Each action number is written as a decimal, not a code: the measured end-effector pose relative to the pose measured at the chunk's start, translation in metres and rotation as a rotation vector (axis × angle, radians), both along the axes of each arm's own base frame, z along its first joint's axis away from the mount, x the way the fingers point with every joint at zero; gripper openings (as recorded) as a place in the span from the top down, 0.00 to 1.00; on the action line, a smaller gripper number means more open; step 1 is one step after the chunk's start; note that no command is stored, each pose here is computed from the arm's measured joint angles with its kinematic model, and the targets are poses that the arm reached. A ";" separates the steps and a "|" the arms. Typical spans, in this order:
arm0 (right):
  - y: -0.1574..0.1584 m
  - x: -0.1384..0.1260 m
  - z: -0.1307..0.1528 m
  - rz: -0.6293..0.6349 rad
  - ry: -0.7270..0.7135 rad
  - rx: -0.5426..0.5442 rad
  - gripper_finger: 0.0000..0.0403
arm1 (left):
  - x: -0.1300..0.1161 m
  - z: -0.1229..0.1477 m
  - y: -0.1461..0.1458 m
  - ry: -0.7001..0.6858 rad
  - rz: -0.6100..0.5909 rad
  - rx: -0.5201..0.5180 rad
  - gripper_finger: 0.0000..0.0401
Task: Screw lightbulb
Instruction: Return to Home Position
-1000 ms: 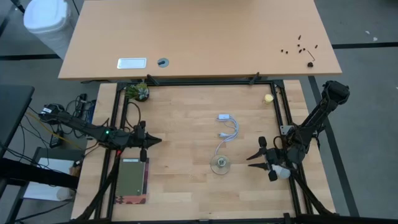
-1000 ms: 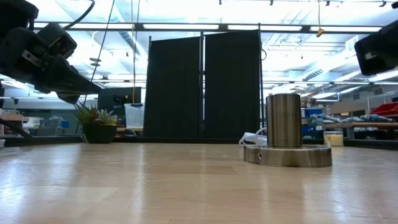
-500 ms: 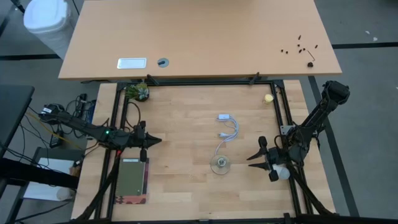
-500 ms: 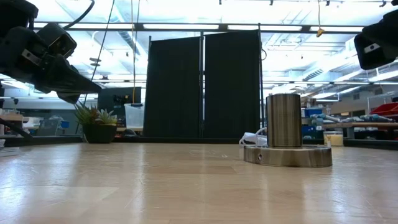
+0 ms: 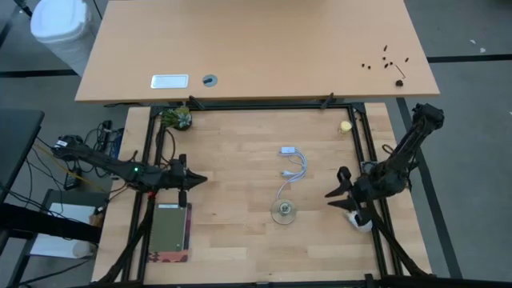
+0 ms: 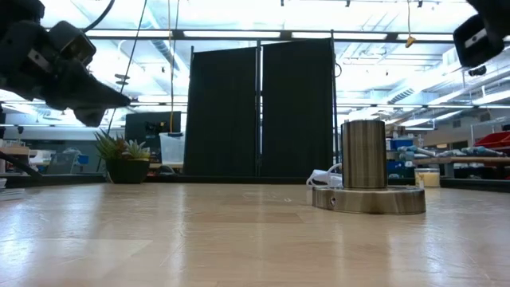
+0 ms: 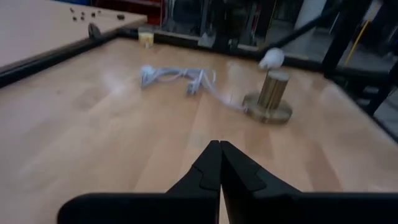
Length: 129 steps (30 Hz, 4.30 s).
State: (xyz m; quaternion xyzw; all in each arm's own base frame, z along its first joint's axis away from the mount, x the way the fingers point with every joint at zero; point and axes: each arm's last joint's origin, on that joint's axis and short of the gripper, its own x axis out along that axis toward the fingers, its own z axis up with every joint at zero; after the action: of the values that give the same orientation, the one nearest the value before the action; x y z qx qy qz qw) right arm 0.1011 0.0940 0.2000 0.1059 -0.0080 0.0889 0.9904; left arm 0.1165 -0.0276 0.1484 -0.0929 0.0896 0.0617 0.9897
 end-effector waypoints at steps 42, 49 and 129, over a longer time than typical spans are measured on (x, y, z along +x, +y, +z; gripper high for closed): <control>-0.087 -0.003 -0.034 -0.618 0.047 -0.030 0.70 | -0.021 0.023 0.022 -0.267 0.148 -0.071 0.97; -0.093 -0.006 -0.032 -0.672 0.014 -0.009 0.70 | -0.021 0.023 0.023 -0.267 0.155 -0.070 0.97; -0.092 -0.009 -0.028 -0.662 -0.029 0.018 0.70 | -0.022 0.026 0.023 -0.299 0.155 -0.078 0.97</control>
State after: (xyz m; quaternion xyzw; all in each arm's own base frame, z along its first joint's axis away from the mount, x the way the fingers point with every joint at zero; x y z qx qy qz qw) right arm 0.0924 0.0016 0.1722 0.1051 -0.0568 -0.2365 0.9643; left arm 0.0948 -0.0045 0.1745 -0.1459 -0.0635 0.1197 0.9800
